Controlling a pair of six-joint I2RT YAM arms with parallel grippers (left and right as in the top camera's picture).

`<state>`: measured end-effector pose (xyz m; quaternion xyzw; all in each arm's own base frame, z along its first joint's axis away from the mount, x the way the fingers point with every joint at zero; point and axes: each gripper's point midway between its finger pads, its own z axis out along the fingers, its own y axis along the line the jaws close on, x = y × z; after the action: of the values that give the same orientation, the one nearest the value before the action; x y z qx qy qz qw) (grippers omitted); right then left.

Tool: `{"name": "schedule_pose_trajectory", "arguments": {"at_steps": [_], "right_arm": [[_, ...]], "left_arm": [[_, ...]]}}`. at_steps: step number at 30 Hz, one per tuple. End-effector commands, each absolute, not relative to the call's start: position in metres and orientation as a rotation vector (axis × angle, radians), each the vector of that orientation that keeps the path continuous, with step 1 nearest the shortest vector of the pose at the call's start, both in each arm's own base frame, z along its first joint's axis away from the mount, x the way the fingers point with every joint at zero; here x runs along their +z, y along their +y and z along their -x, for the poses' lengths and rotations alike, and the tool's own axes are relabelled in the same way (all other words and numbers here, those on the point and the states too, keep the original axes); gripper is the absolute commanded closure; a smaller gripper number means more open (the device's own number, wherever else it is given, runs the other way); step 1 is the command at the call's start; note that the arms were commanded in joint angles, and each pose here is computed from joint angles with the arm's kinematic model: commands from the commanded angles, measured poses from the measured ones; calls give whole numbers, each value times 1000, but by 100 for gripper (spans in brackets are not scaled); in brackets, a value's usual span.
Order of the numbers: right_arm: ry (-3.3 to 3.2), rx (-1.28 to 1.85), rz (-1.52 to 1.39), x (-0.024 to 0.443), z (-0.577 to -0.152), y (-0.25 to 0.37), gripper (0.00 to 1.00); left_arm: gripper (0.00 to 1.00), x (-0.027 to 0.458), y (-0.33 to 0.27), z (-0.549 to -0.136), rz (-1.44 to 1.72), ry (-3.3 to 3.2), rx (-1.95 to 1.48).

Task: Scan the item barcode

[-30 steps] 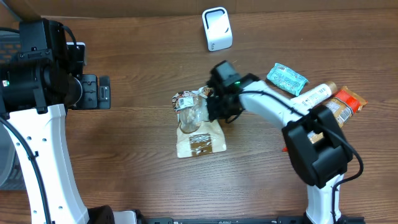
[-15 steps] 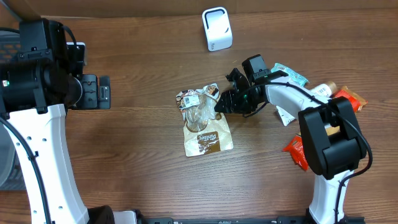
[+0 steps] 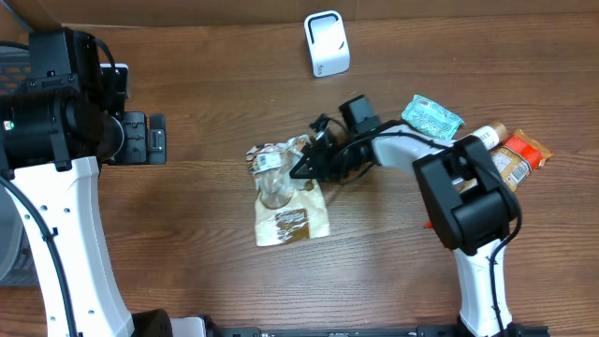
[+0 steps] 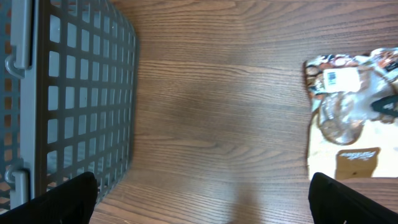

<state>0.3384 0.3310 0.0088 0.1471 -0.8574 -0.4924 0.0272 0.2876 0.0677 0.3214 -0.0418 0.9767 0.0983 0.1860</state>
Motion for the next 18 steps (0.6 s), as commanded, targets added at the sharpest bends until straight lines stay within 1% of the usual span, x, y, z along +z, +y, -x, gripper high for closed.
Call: {"name": "schedule_pose_trajectory", "arguments": {"at_steps": [1,4,7,12,16,18], "right_arm": [[-2808,-1128,-219,-63,-327,314,66],[-2861,-1048,-149,-70,-331,313,84],[-2867,-1066,-167,-68,-332,317,96],[-2864,-1077,-171,-65,-333,318,96],[-2916,-1049,-195,-42,-341,312,96],[-3000,-968,-224,-25,-349,303,96]], "left_arm": [[1,321,68,-289,96,2753,277],[1,321,68,-289,96,2753,277],[0,321,68,-289,96,2753,277],[0,321,68,-289,96,2753,277],[0,321,68,-289,96,2753,277],[0,321,68,-289,96,2753,277]]}}
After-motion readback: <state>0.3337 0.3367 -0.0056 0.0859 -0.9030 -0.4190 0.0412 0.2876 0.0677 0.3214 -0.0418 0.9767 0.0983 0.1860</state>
